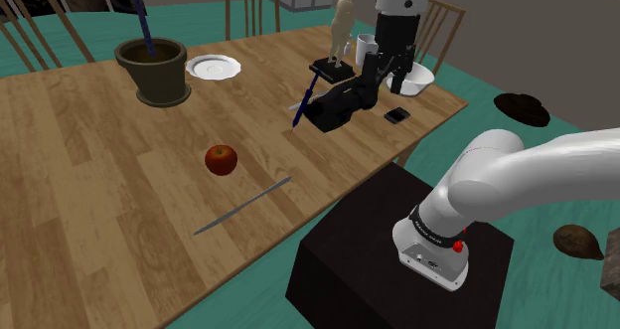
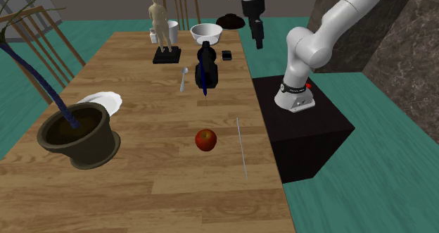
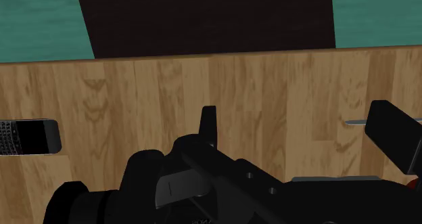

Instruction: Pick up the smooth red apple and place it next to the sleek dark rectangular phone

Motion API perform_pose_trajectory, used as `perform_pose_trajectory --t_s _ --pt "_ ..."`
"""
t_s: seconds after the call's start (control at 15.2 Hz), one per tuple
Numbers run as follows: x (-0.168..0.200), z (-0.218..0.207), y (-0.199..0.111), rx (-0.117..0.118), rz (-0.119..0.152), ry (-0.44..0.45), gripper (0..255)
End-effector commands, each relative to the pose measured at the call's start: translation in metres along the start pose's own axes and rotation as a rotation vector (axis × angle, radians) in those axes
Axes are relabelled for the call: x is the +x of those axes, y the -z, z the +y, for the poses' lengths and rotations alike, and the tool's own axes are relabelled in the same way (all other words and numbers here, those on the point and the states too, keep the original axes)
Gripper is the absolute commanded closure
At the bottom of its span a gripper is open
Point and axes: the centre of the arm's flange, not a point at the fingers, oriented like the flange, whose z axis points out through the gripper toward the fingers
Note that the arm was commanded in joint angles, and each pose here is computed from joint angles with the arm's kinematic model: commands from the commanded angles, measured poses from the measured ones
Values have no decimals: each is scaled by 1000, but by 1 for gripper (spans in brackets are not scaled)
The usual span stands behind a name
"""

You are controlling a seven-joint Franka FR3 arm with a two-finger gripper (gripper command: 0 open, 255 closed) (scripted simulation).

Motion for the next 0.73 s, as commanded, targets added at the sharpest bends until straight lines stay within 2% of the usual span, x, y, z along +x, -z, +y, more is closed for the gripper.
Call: perform_pose_trajectory --t_s 0.0,0.66 --pt "0 0 0 0 0 0 0" --pt "49 -106 -52 -22 113 -23 0"
